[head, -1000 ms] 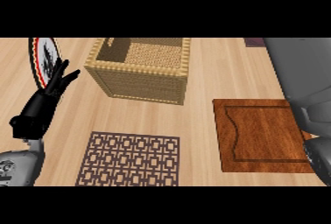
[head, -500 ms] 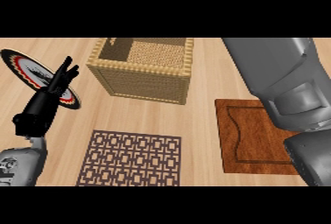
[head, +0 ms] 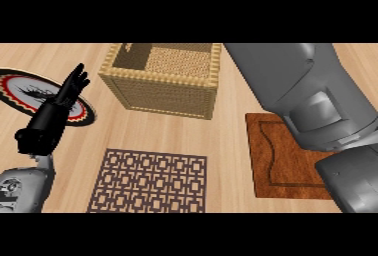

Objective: Pick the bell pepper from the cutting board and place it in the basket

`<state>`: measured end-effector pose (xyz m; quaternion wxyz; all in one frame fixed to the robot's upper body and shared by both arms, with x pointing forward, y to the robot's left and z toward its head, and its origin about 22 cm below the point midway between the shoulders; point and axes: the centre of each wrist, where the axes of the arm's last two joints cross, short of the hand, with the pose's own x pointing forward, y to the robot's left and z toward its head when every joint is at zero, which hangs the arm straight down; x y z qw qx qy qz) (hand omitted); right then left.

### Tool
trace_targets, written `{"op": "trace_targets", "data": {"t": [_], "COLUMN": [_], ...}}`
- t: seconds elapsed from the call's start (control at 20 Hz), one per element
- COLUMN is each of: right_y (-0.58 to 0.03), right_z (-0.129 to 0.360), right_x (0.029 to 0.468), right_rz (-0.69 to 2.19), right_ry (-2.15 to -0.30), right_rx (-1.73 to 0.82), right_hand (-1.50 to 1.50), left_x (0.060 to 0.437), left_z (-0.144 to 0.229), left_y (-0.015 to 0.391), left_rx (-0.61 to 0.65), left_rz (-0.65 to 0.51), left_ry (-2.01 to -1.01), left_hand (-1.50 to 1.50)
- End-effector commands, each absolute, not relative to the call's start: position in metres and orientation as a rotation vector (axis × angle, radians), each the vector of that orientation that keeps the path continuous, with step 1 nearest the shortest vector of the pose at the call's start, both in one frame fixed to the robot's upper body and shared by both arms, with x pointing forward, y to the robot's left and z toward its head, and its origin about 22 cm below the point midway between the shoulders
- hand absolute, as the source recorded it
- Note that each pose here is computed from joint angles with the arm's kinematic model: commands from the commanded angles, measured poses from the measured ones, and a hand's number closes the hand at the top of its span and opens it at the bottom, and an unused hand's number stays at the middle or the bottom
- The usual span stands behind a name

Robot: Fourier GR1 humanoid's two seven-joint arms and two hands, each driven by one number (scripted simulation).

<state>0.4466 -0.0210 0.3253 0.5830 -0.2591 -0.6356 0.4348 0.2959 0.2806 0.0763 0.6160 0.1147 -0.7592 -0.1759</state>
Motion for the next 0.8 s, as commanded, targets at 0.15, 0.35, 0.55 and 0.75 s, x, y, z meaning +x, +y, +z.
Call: {"op": "trace_targets", "data": {"t": [0.15, 0.35, 0.55, 0.75], "right_y": [-0.017, -0.027, -0.029, -0.019], "right_z": [0.326, 0.309, 0.311, 0.297], "right_x": [0.447, 0.455, 0.455, 0.453], "right_rz": [1.178, 1.229, 1.236, 1.136], "right_ry": [-1.367, -1.317, -1.317, -1.395], "right_rx": [-0.810, -0.745, -0.605, -0.546], "right_hand": [1.50, -1.50, -1.50, -1.50], "left_x": [0.306, 0.297, 0.294, 0.301], "left_z": [0.097, 0.073, 0.084, 0.084], "left_y": [0.279, 0.279, 0.292, 0.268], "left_rx": [0.269, 0.257, 0.277, 0.262], "left_rz": [-0.405, -0.422, -0.408, -0.395], "left_ry": [-1.748, -1.753, -1.727, -1.755], "left_hand": [0.00, 0.00, 0.00, 0.00]}}
